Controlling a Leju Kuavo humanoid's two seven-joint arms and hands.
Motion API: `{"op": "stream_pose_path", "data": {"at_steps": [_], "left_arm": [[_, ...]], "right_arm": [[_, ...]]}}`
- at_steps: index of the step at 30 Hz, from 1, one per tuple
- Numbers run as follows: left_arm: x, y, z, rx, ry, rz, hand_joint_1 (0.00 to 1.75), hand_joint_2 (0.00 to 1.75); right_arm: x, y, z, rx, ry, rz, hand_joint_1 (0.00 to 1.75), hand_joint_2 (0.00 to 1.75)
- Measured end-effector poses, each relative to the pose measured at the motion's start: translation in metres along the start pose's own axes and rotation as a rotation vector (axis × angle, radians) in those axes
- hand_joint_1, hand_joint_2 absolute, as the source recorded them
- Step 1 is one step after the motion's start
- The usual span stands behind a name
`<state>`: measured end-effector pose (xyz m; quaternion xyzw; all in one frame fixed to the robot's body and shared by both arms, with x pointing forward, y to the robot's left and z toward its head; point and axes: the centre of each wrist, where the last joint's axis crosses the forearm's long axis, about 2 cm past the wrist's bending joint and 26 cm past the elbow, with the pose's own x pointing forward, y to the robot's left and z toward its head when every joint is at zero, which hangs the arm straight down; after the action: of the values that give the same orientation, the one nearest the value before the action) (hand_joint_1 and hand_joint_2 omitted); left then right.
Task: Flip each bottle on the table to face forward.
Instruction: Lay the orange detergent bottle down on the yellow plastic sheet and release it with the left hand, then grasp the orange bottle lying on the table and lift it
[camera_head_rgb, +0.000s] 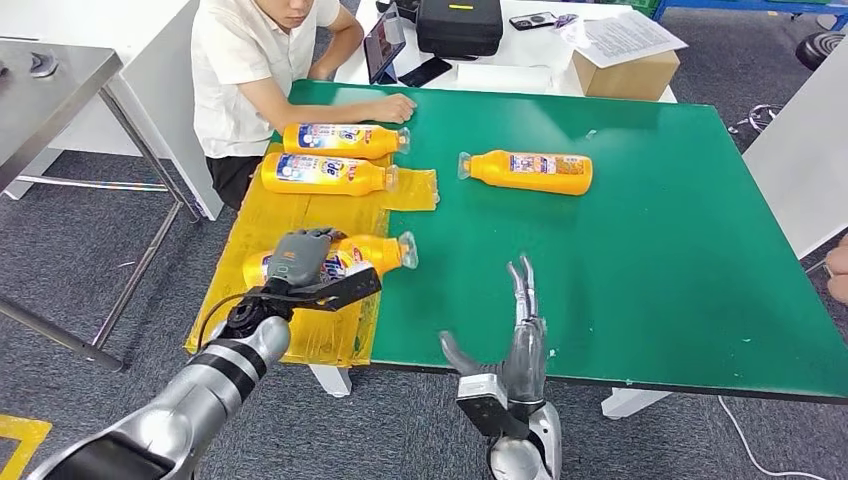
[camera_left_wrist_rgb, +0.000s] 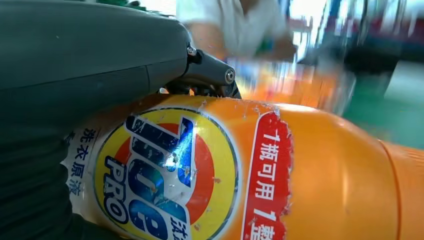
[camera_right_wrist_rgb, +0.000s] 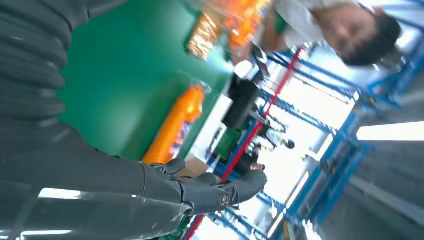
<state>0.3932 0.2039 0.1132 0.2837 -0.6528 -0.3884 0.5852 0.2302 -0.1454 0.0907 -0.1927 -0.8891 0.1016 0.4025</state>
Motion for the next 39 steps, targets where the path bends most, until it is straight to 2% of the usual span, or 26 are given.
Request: {"op": "stream_pose_path", "data": {"at_steps": [3, 6, 8, 9, 12, 13, 14, 18, 23, 29, 35, 39], "left_arm": [[-0.002, 0.003, -0.009, -0.125, 0.031, -0.061, 1.75, 1.75], [-0.004, 0.007, -0.014, -0.158, 0.048, -0.085, 1.74, 1.75], [-0.005, 0.008, -0.015, -0.169, 0.054, -0.096, 1.63, 1.75], [-0.006, 0.009, -0.016, -0.185, 0.057, -0.094, 1.40, 1.75], [-0.007, 0.010, -0.018, -0.284, 0.065, -0.053, 0.31, 1.75], [-0.008, 0.010, -0.018, -0.315, 0.064, -0.037, 0.11, 1.75], [-0.008, 0.011, -0.019, -0.340, 0.062, -0.020, 0.01, 1.75], [-0.008, 0.013, -0.021, -0.371, 0.028, 0.074, 0.00, 1.75], [0.000, 0.011, -0.022, -0.286, -0.073, 0.103, 0.00, 1.75], [0.014, 0.012, -0.024, -0.237, -0.140, 0.133, 0.00, 1.75], [0.034, 0.007, -0.019, 0.011, -0.275, 0.109, 0.00, 1.75], [0.046, 0.002, -0.012, 0.110, -0.328, 0.094, 0.00, 1.75]], "right_arm": [[0.004, -0.004, -0.006, -0.042, -0.003, -0.019, 0.00, 1.75], [0.006, -0.006, -0.009, -0.062, -0.007, -0.027, 0.00, 1.75], [0.007, -0.007, -0.010, -0.069, -0.011, -0.029, 0.00, 1.75], [0.007, -0.007, -0.011, -0.073, -0.010, -0.032, 0.00, 1.75], [0.008, -0.007, -0.010, -0.090, 0.010, -0.061, 0.00, 1.75], [0.008, -0.007, -0.010, -0.093, 0.017, -0.072, 0.00, 1.75], [0.008, -0.006, -0.010, -0.095, 0.022, -0.082, 0.00, 1.75], [0.011, -0.003, -0.008, -0.088, 0.027, -0.111, 0.00, 1.75], [0.013, -0.001, -0.006, -0.075, 0.025, -0.128, 0.00, 1.75], [0.013, 0.000, -0.003, -0.058, 0.022, -0.141, 0.00, 1.75], [0.012, -0.002, 0.000, -0.042, 0.016, -0.128, 0.00, 1.75], [0.011, -0.002, 0.002, -0.035, 0.016, -0.122, 0.00, 1.75]]}}
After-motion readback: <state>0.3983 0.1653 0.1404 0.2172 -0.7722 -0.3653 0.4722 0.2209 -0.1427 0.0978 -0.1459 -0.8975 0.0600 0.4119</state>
